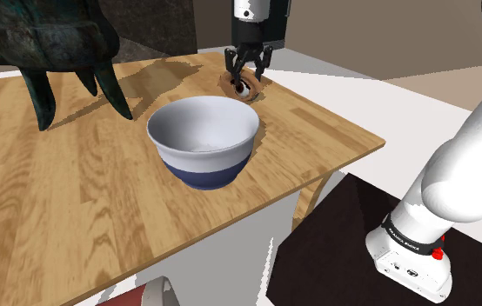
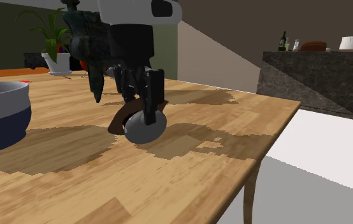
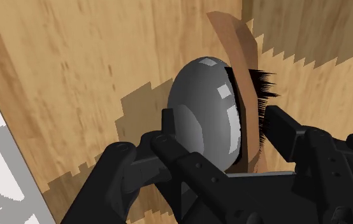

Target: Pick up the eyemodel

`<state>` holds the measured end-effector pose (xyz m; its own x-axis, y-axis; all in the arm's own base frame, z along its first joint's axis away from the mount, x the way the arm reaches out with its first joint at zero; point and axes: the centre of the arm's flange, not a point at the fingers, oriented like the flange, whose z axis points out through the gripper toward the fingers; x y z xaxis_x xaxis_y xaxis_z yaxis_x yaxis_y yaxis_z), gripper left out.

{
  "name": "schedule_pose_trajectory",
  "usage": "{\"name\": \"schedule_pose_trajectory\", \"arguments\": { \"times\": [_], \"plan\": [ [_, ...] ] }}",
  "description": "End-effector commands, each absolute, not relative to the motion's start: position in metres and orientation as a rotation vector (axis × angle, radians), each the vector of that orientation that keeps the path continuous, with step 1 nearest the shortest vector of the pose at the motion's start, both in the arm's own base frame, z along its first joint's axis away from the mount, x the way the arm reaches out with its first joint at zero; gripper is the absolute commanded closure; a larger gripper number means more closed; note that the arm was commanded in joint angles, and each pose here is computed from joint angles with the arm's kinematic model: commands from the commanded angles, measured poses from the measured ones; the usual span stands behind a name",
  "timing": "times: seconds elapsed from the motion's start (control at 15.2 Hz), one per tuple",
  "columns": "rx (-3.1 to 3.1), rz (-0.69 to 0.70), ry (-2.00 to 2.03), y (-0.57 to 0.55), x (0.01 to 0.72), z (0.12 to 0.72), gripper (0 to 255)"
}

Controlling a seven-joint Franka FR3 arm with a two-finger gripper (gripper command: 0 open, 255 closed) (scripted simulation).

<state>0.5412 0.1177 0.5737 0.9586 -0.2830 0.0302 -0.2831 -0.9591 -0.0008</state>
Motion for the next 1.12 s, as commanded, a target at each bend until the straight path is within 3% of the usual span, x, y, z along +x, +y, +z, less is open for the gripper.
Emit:
{"name": "schedule_pose_trajectory", "arguments": {
  "times": [0.0, 1.06],
  "plan": [
    [3.105, 0.039, -0.447, 0.118, 0.541, 0.576, 255],
    [3.105, 0.039, -0.447, 0.118, 0.541, 0.651, 255]
  ]
}}
